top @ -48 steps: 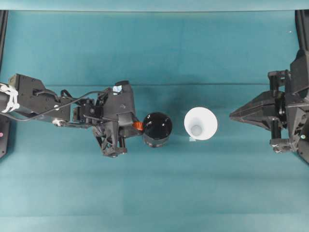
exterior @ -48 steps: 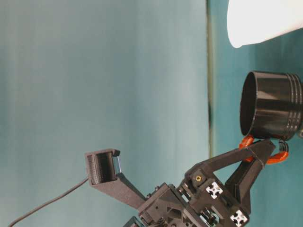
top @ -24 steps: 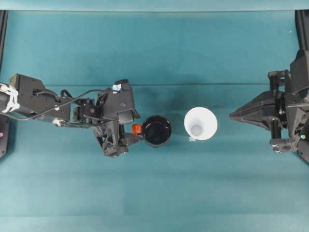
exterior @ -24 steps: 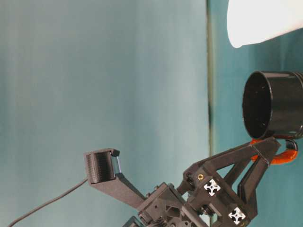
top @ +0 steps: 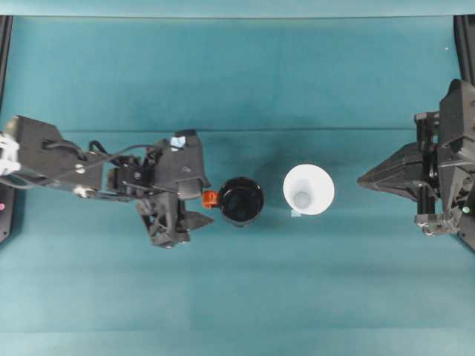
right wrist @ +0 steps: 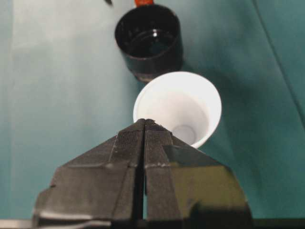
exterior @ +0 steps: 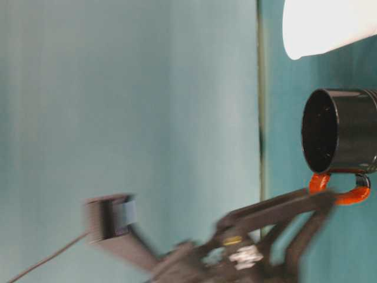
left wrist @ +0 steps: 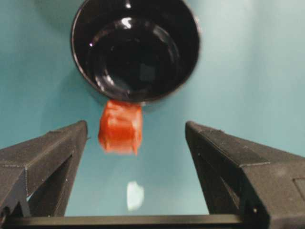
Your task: Put the paper cup into the moved red handle cup holder.
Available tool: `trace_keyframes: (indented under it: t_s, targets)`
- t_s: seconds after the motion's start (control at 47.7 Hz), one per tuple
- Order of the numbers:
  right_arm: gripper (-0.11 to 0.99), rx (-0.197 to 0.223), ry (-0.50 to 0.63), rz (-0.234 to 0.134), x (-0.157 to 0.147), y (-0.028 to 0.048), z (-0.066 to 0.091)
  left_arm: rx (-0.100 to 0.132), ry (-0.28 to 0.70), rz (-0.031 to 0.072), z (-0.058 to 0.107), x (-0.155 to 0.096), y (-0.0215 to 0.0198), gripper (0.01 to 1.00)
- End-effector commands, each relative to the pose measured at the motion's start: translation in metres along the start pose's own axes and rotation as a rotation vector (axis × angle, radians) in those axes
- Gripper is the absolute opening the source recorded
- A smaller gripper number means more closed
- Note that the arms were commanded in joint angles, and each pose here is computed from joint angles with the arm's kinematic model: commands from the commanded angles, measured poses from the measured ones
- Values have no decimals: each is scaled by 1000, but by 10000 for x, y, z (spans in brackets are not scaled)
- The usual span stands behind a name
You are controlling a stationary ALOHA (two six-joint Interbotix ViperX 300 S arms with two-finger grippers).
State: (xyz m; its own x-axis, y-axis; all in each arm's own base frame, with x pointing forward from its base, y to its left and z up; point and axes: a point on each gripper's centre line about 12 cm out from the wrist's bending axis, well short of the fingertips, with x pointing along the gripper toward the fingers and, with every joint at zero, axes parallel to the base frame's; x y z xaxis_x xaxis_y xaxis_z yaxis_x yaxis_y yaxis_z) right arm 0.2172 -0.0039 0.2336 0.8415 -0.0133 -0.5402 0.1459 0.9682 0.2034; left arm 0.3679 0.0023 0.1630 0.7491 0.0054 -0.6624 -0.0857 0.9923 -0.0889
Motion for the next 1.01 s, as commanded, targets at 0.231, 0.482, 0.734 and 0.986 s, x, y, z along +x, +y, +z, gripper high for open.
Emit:
trace_keyframes:
  t_s: [0.231, 0.482, 0.734, 0.986]
  targets:
    - [-103, 21, -5, -8, 2, -15, 34, 31, -129, -8, 211, -702, -8, 906]
    - [-103, 24, -7, -14, 0, -30, 43, 32, -176, -13, 81, -1030, 7, 904]
    - [-101, 29, 25, -32, 51, -61, 36, 32, -193, -14, 42, -1121, 11, 904]
    - [-90, 36, 31, -44, 99, -80, 88, 33, -190, -15, 38, -1112, 7, 904]
